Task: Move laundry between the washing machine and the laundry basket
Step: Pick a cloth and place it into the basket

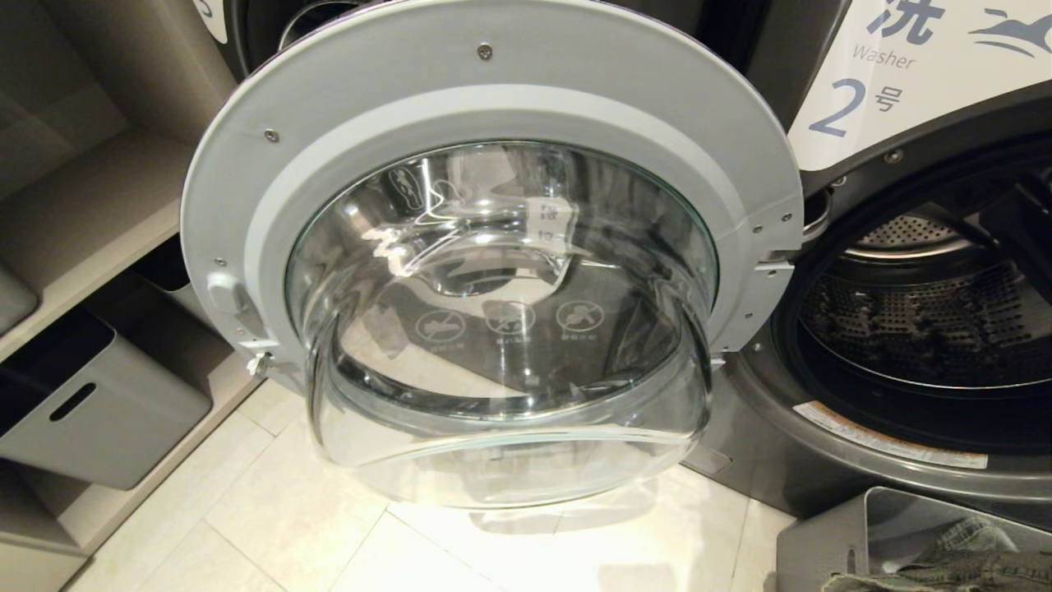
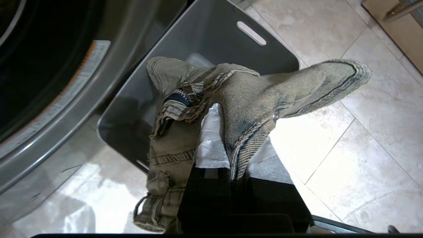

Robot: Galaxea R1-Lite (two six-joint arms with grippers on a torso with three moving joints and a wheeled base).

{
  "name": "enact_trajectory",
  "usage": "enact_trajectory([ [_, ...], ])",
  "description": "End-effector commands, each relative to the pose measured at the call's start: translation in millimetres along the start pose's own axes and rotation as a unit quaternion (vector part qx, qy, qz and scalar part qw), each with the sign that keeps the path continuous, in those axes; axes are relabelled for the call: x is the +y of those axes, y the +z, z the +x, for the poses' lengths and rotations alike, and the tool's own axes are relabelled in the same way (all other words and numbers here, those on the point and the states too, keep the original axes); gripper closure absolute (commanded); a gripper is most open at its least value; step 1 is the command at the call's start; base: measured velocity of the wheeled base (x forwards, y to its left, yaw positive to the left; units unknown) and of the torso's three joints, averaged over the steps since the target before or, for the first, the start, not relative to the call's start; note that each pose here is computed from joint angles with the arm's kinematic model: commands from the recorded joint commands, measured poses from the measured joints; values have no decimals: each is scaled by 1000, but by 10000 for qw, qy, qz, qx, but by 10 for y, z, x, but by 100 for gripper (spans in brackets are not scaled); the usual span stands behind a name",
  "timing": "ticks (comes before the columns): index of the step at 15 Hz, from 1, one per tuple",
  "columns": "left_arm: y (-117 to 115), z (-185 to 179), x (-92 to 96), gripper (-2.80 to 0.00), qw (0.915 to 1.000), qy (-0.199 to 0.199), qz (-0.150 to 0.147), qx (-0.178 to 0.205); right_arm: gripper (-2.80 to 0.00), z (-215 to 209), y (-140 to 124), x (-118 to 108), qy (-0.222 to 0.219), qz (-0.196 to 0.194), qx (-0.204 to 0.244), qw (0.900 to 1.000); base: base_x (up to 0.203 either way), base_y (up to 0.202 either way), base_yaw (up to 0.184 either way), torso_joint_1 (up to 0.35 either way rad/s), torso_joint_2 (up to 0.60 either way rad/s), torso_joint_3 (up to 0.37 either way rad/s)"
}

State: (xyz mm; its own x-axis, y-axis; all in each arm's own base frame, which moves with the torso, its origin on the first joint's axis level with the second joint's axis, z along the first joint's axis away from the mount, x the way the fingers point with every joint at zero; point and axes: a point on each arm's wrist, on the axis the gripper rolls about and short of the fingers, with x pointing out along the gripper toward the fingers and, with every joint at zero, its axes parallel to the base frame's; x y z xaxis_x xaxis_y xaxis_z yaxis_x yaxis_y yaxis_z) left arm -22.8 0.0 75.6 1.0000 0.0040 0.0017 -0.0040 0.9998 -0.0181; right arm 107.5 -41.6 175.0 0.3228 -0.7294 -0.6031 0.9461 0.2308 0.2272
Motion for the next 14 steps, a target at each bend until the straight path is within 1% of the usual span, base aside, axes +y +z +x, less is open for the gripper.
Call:
enact_trajectory([
  [1, 0, -1, 0, 0, 10000, 7, -2, -7, 0, 197, -123, 98, -330, -244, 206, 9989, 0, 0, 0, 0, 0, 0],
  [7, 0, -1, 0, 0, 10000, 3, -2, -7, 0, 544, -231, 404, -433, -337, 254, 9982, 0, 0, 0, 0, 0, 0],
  [9, 0, -1, 0, 0, 10000, 3, -2, -7, 0, 629, -196, 462, -503, -242, 207, 9982, 0, 0, 0, 0, 0, 0],
  [10, 0, -1, 0, 0, 10000, 3, -2, -7, 0, 634, -188, 472, -480, -259, 187, 9983, 0, 0, 0, 0, 0, 0],
  [11, 0, -1, 0, 0, 10000, 3, -2, -7, -280, 636, -179, 476, -461, -297, 166, 9984, 0, 0, 0, 0, 0, 0],
  [14, 0, -1, 0, 0, 10000, 3, -2, -7, -280, 638, -119, 475, -445, -268, 88, 9986, 0, 0, 0, 0, 0, 0],
])
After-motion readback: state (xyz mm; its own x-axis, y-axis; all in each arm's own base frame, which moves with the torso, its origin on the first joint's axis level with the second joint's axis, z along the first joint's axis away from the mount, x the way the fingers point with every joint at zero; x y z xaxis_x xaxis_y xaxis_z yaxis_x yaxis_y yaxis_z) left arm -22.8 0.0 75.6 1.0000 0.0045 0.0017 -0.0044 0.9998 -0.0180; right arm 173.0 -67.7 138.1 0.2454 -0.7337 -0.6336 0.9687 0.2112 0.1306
